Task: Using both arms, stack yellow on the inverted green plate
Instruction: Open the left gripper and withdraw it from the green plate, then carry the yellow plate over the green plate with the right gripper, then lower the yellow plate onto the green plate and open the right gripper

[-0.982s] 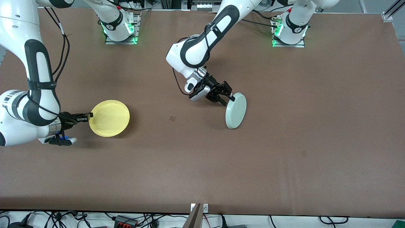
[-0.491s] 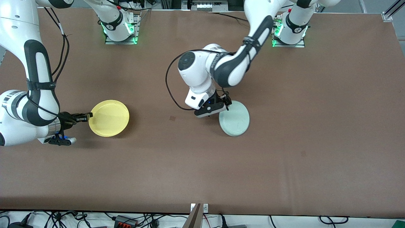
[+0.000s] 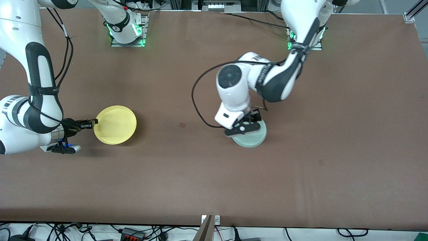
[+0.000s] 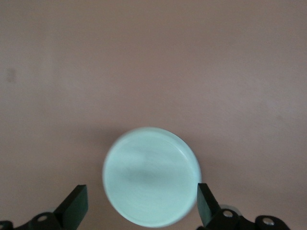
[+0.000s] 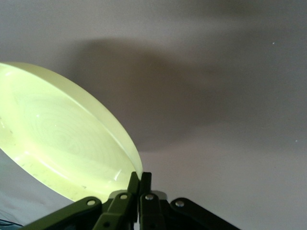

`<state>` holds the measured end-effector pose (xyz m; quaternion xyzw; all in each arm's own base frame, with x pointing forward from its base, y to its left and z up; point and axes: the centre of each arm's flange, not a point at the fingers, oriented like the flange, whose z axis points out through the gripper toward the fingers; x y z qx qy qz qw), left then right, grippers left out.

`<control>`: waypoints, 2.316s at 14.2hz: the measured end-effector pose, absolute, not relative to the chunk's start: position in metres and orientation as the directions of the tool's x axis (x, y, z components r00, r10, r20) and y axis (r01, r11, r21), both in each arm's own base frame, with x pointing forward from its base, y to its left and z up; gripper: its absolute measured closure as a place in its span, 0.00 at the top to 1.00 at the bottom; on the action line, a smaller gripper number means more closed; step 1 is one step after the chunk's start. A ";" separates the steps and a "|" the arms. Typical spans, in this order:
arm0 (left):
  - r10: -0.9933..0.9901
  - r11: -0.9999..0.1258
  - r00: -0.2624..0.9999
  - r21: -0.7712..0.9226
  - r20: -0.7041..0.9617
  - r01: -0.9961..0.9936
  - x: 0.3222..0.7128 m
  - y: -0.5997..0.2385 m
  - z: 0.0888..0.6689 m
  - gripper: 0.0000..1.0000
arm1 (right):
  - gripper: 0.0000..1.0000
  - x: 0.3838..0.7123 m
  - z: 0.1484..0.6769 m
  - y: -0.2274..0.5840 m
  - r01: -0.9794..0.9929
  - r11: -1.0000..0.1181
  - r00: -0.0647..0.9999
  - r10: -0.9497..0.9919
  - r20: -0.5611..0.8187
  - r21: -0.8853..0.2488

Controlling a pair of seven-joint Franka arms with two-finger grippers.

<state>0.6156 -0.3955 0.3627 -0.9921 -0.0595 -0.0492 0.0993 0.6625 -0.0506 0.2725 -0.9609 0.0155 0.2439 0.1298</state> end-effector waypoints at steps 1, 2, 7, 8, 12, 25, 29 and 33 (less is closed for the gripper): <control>0.083 -0.973 0.993 -0.206 0.089 0.100 0.629 -0.367 0.372 1.00 | 0.03 0.663 0.273 -0.048 -0.088 -0.966 0.881 0.039 -0.471 -0.245; 0.058 -0.973 0.996 -0.219 0.066 0.071 0.642 -0.338 0.380 1.00 | 0.03 0.663 0.274 -0.042 -0.080 -0.966 0.881 0.048 -0.470 -0.247; -0.014 -0.971 1.000 -0.239 -0.021 -0.019 0.676 -0.208 0.418 1.00 | 0.03 0.666 0.280 0.051 -0.040 -0.952 0.878 0.111 -0.466 -0.304; -0.016 -0.971 0.999 -0.240 -0.032 -0.023 0.676 -0.189 0.423 1.00 | 0.03 0.665 0.283 0.080 -0.057 -0.943 0.876 0.111 -0.469 -0.329; -0.041 -0.972 0.997 -0.227 -0.060 -0.054 0.653 -0.140 0.452 1.00 | 0.03 0.658 0.291 0.209 -0.153 -0.908 0.893 0.042 -0.448 -0.390; -0.102 -0.989 0.994 -0.108 -0.033 -0.105 0.561 -0.036 0.545 1.00 | 0.03 0.599 0.223 0.479 -0.355 -0.852 0.914 -0.231 -0.332 -0.385; -0.127 -0.989 0.991 -0.075 -0.044 -0.130 0.570 -0.035 0.543 1.00 | 0.03 0.588 0.206 0.503 -0.451 -0.823 0.872 -0.324 -0.367 -0.345; -0.092 -0.996 0.995 0.005 -0.044 -0.092 0.570 -0.037 0.548 1.00 | 0.03 0.586 0.206 0.518 -0.495 -0.796 0.853 -0.368 -0.371 -0.347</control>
